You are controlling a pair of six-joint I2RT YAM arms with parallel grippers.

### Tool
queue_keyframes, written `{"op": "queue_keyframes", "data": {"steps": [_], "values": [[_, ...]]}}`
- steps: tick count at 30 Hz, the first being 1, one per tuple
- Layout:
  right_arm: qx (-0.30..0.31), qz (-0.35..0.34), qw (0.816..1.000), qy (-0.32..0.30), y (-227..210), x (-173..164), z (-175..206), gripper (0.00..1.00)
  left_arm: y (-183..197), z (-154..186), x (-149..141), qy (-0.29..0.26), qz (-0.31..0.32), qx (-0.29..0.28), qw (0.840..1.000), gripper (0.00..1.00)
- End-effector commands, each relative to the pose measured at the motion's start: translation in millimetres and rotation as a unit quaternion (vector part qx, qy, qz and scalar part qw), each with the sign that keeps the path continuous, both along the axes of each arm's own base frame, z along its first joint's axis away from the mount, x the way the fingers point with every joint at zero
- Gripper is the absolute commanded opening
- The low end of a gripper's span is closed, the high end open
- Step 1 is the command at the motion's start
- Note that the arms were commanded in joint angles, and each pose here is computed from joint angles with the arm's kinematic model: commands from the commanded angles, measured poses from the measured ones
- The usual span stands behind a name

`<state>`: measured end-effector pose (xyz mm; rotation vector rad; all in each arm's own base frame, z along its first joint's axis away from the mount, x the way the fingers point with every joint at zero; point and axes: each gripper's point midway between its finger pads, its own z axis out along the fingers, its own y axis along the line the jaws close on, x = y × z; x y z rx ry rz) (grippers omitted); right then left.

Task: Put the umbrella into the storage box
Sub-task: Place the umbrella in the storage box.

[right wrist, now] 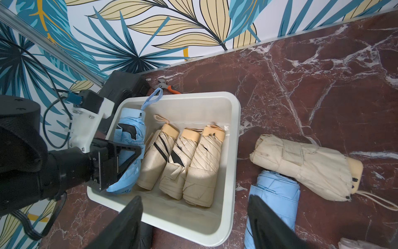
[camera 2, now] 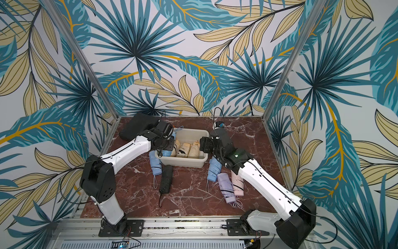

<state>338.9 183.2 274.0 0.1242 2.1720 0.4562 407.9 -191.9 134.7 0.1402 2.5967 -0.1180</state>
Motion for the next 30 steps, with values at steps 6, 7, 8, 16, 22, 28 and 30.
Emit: {"op": "queue_keyframes", "data": {"steps": [6, 7, 8, 16, 22, 28, 30], "values": [[0.025, -0.017, 0.999, -0.029, -0.7, 4.5, 18.8, 0.79, 2.6, 13.0, 26.4, -0.053, 0.044, -0.005, 0.998, 0.63], [0.023, -0.019, 0.999, -0.031, -2.6, 4.4, 20.3, 0.80, 2.3, 13.1, 27.6, -0.055, 0.046, -0.005, 0.997, 0.66], [0.020, -0.021, 0.999, -0.035, -4.3, 4.2, 22.4, 0.79, 2.0, 13.9, 28.5, -0.058, 0.047, -0.007, 0.997, 0.69], [-0.022, -0.021, 0.999, -0.022, -15.5, -3.9, 23.4, 0.81, -2.0, 47.1, 24.2, -0.090, 0.047, -0.050, 0.994, 0.82], [-0.007, 0.101, 0.995, -0.012, 20.0, -19.9, 21.8, 0.80, -14.5, 106.0, 5.1, -0.181, 0.021, -0.187, 0.965, 0.84], [0.007, 0.168, 0.986, -0.001, 40.1, -33.2, 14.2, 0.80, 9.1, 155.2, -27.9, -0.271, 0.047, -0.273, 0.922, 0.85], [0.013, 0.186, 0.983, -0.001, 46.7, -36.5, 11.5, 0.79, 21.5, 160.2, -38.7, -0.285, 0.061, -0.277, 0.916, 0.85]]}}
